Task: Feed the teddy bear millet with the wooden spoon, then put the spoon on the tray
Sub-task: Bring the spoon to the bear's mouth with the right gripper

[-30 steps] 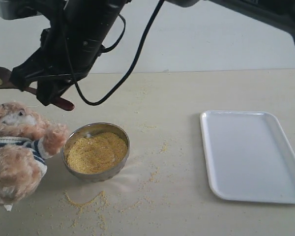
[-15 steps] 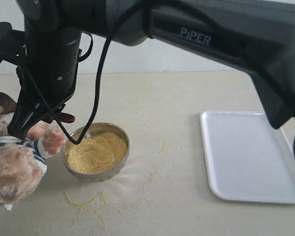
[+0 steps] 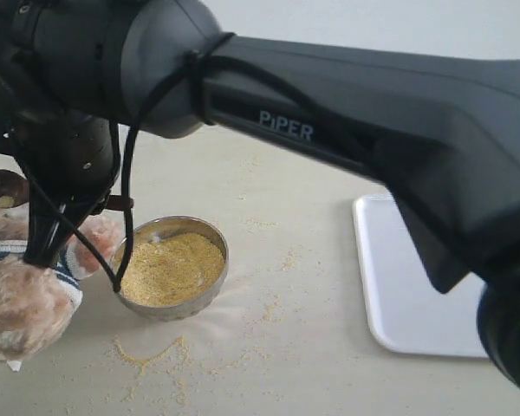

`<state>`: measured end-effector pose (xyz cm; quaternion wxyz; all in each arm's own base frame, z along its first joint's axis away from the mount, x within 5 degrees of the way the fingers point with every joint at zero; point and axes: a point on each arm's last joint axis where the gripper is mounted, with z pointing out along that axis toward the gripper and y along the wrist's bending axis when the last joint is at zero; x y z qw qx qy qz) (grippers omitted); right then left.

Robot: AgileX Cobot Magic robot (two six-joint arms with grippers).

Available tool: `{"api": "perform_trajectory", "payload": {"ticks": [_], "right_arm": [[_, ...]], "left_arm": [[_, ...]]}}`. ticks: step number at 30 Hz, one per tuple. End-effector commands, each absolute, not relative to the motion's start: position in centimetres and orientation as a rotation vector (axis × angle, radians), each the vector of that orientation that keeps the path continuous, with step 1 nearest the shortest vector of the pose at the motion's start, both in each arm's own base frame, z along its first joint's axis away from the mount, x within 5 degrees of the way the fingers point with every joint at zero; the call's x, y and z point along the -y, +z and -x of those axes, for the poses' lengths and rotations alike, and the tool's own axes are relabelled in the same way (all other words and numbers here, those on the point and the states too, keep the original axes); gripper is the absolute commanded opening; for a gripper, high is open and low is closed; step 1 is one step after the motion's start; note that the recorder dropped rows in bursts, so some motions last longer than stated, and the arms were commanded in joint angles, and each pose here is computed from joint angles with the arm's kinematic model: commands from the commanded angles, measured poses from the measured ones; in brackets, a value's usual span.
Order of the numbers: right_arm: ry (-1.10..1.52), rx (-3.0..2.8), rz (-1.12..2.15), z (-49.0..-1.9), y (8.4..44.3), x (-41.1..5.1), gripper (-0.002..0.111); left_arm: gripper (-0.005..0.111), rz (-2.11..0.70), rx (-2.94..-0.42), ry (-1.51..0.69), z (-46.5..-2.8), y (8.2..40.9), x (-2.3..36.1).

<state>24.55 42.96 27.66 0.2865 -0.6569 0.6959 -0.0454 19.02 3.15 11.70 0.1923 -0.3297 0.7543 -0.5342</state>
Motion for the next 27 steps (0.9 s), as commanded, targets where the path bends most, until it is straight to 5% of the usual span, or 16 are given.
{"api": "perform_trajectory", "payload": {"ticks": [1,27], "right_arm": [[-0.193,-1.815,1.727,-24.13,28.30,-43.25,0.000],[-0.286,-1.839,1.715,-24.30,28.32,-42.73,0.000]], "left_arm": [[0.005,0.925,-2.082,-1.534,-19.05,12.03,-3.05],[0.005,0.928,-2.076,-1.531,-19.09,12.04,-3.09]]}}
